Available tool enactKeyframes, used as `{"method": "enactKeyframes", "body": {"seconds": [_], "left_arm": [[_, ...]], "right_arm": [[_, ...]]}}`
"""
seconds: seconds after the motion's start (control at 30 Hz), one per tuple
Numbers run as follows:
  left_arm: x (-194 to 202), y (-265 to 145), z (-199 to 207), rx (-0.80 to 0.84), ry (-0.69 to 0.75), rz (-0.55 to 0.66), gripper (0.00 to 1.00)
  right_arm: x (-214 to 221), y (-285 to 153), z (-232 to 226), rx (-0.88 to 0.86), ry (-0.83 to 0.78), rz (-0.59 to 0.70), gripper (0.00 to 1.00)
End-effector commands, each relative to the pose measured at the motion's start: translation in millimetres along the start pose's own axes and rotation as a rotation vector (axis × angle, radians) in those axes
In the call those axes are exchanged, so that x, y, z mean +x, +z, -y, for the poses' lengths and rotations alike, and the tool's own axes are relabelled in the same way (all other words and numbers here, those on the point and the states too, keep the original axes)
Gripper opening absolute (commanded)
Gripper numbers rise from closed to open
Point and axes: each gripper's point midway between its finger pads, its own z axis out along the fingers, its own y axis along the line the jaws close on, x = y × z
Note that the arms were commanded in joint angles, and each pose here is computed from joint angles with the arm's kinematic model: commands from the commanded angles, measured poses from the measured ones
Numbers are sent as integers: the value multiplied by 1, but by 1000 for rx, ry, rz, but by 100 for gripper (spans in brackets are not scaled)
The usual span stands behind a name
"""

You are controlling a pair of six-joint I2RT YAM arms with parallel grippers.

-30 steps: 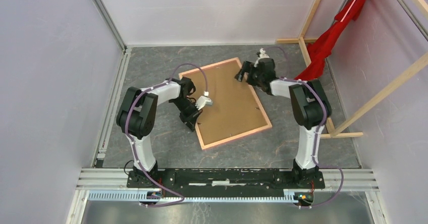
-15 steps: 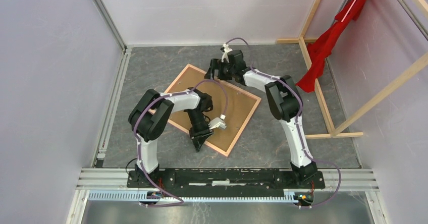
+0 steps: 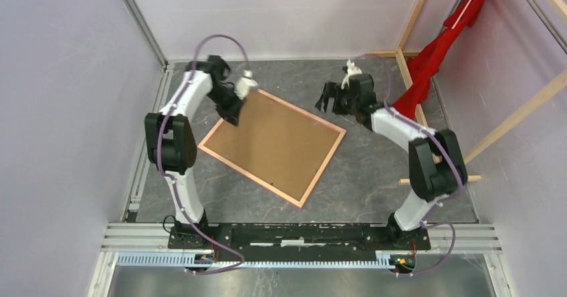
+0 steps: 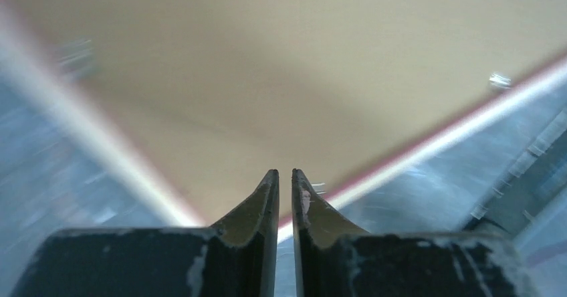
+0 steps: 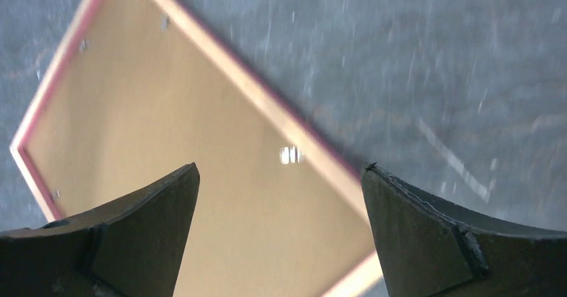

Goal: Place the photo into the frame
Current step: Adjust the photo frame at the center of the board.

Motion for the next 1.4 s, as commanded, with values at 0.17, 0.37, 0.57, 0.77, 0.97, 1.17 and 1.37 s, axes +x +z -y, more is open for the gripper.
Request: {"method": "enactKeyframes", "body": {"seconds": [0.17,0.37,0.57,0.77,0.97,1.17,1.37], "left_arm": [[92,-73,-192,-528,-491,116,16],[119,-19,-175,-413,-515,60,16],[122,15,-139,-264,-477,60,16],[117,41,-86,-105,-396,39,15],[111,72,-9,52,-285,-48,15],[118,81,41,152,-227,-105,15],[104,57,11,104,-304,-24,15]], "right_arm": [[87,-75,11,4,41,-80,98],[125,-99,9,-53,79,-135,98],[155,-99,3,-124,143,-187,98],[126,-81,14,-75,115,-146,98],[81,-51,37,-5,108,-110,98],[58,-43,90,208,78,-95,98],[22,-59,91,278,65,17,98]]}}
